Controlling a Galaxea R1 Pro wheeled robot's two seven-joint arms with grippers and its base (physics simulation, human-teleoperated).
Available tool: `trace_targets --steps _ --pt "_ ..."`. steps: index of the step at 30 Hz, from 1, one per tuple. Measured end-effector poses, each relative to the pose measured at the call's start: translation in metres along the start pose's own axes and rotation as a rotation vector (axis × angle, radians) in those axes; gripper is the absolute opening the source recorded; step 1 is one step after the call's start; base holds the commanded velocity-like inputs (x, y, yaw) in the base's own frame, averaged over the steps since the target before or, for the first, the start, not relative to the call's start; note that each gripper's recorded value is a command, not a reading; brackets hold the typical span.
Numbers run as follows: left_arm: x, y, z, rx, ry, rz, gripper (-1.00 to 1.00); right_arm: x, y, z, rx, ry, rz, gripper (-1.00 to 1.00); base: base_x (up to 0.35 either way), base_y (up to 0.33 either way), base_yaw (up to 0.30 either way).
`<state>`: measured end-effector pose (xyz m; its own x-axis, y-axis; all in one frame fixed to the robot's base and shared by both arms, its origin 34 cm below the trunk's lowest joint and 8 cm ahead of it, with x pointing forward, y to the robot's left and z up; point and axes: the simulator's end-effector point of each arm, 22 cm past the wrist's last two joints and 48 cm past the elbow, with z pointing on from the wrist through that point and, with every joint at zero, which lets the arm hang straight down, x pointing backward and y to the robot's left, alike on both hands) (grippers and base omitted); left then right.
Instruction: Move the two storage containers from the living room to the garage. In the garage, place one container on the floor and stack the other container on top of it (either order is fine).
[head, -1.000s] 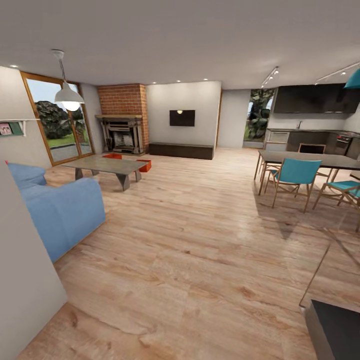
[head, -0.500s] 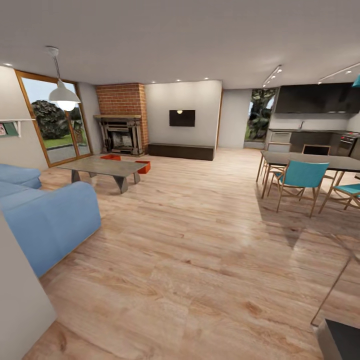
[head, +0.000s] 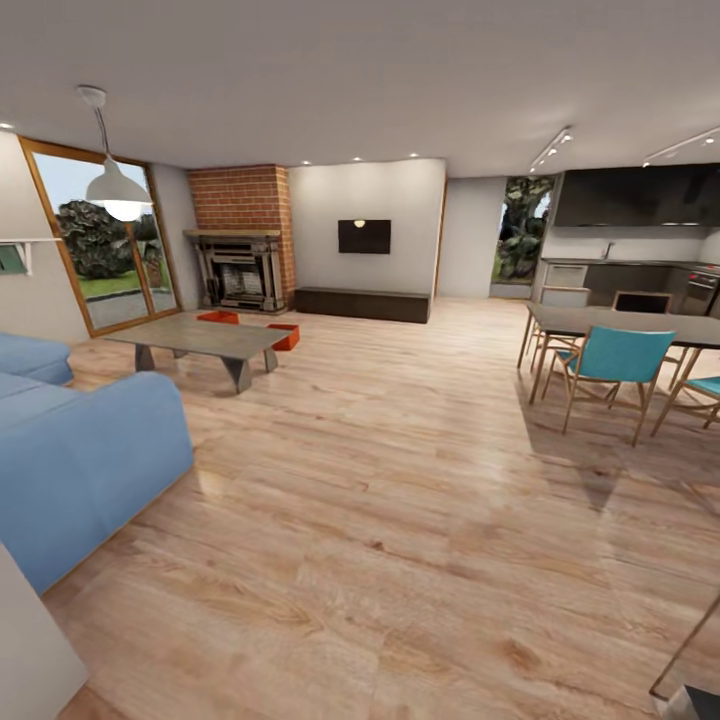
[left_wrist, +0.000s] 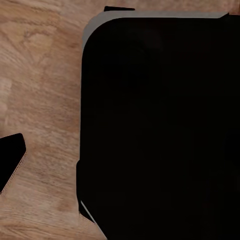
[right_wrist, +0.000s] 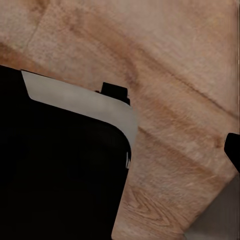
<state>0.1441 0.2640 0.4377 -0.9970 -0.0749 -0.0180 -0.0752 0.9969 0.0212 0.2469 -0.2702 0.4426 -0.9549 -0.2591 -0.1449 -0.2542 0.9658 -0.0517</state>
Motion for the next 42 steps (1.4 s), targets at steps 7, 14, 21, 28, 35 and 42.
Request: trace_targets --steps 7,14,21,28,35,42 --pt "0.0003 -0.0012 0.0 0.005 0.001 -0.001 1.0 0.0009 -0.0017 0.0 0.002 0.003 0.0 1.0 0.325 0.0 0.0" --pt "0.0003 -0.0019 0.0 0.008 0.001 -0.001 1.0 0.0005 0.0007 0.0 -0.001 0.003 0.0 1.0 0.325 0.0 0.0" --pt "0.0003 -0.002 0.0 0.009 0.001 -0.001 1.0 0.0007 -0.0002 0.0 0.0 0.003 0.001 1.0 0.325 0.0 0.0" --pt "0.0003 -0.0012 0.0 0.008 0.001 0.0 1.0 0.0004 0.0011 0.0 -0.001 0.003 0.001 1.0 0.325 0.0 0.0" --pt "0.0002 -0.0009 0.0 0.008 0.001 0.0 1.0 0.0002 0.0018 0.0 -0.002 0.002 0.001 1.0 0.325 0.0 0.0" --pt "0.0005 -0.0008 0.0 0.008 0.003 -0.001 1.0 -0.0001 0.0028 0.0 -0.004 0.002 0.001 1.0 0.325 0.0 0.0"
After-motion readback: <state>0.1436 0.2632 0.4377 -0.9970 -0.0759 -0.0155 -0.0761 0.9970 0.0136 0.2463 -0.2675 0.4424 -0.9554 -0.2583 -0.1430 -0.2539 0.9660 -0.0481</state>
